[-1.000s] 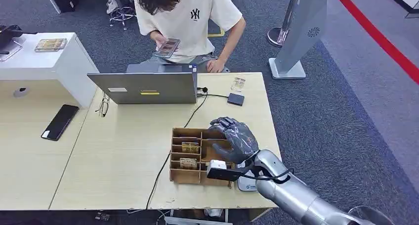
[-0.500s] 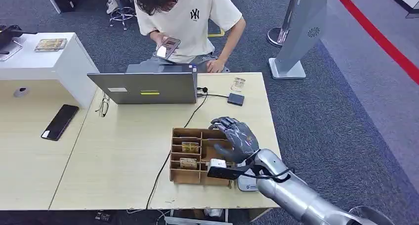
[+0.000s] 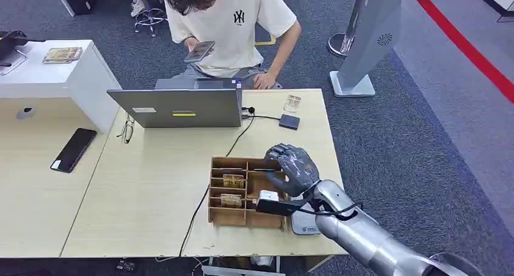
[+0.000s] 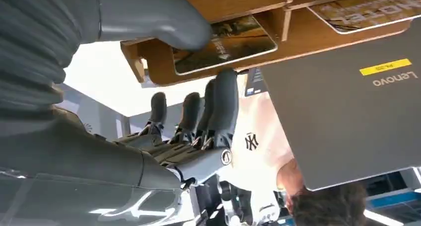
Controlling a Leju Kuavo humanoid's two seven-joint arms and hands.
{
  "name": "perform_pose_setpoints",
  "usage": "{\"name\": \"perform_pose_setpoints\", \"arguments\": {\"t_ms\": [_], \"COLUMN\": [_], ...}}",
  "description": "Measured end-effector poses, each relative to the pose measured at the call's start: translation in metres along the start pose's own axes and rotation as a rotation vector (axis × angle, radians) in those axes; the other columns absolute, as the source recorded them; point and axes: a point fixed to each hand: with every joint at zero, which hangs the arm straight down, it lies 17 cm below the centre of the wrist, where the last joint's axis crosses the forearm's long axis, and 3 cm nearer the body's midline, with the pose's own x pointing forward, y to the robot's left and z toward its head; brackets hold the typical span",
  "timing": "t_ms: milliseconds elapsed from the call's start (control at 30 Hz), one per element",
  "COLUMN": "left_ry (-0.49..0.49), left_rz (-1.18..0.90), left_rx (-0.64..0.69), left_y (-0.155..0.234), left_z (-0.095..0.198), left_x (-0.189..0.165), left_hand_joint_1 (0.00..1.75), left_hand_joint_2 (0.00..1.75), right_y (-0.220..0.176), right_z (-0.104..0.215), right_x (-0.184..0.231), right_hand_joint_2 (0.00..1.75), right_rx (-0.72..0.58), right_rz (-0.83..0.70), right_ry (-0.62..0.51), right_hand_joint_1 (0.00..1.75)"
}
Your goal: Pass the card to the sensor for recognition and then transmit it.
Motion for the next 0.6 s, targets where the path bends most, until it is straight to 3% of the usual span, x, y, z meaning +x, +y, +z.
{"name": "perform_pose_setpoints", "arguments": {"t_ms": [200, 600], "left_ry": [0.0, 0.001], "left_rz": [0.001, 0.014], "left_rx": [-0.001, -0.004], "left_y": [-0.001, -0.0021], "left_z": [0.0002, 0.0006], "left_x": [0.0003, 0.0016], "left_hand_joint_1": [0.0, 0.0], "left_hand_joint_2": [0.0, 0.0], "right_y": [-0.0027, -0.004], "right_z": [-0.0023, -0.0042], "right_x": [-0.0032, -0.0046], "right_hand_joint_2": [1.75, 1.75], "right_rx": [-0.007, -0.008], "right_rz": [0.006, 0.01], "right_ry": [0.006, 0.007], "right_hand_joint_1": [1.5, 1.64]}}
